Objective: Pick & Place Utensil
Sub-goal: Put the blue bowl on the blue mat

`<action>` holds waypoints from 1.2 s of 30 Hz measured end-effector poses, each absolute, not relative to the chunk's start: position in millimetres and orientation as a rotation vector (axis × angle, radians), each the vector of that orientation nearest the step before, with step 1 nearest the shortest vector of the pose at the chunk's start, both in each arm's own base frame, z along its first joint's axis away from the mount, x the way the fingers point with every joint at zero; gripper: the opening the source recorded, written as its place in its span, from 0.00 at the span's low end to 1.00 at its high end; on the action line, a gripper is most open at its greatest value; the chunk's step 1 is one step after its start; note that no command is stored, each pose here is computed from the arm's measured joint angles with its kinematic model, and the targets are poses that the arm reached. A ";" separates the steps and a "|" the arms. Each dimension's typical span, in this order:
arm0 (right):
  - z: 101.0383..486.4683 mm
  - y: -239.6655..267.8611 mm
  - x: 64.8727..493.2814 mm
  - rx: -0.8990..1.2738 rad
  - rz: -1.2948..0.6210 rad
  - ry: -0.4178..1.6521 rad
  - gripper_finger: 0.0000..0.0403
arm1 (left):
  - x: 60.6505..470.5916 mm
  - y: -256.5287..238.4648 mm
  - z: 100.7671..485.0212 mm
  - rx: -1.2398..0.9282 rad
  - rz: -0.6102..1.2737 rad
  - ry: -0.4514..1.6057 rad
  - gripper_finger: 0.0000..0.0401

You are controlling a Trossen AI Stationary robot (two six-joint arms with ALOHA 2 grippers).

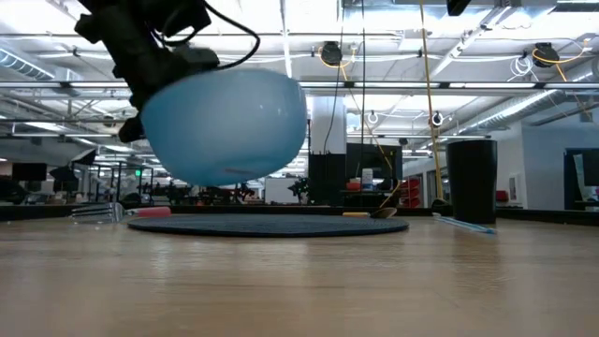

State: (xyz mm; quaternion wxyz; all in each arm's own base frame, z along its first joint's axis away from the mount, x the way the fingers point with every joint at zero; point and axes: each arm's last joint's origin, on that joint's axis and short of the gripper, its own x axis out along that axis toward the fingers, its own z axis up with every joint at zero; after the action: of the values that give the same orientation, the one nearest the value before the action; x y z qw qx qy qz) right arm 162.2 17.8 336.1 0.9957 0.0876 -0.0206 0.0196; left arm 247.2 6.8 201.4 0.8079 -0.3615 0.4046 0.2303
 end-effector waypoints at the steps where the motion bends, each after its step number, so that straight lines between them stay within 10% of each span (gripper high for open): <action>1: 335.9 17.4 162.2 0.176 0.026 -0.040 0.38 | 246.8 11.1 201.2 -0.777 0.520 0.857 0.02; 36: 318.1 16.1 166.1 0.201 -0.034 -0.011 0.38 | 249.9 88.2 206.5 -0.673 0.747 0.951 0.03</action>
State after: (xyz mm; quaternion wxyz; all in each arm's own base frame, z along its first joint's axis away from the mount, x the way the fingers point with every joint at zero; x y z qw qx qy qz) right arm 166.1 16.1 318.1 0.9948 0.1006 -0.0053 -0.0169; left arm 249.9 88.2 206.5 0.7701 -0.3103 0.4383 0.3442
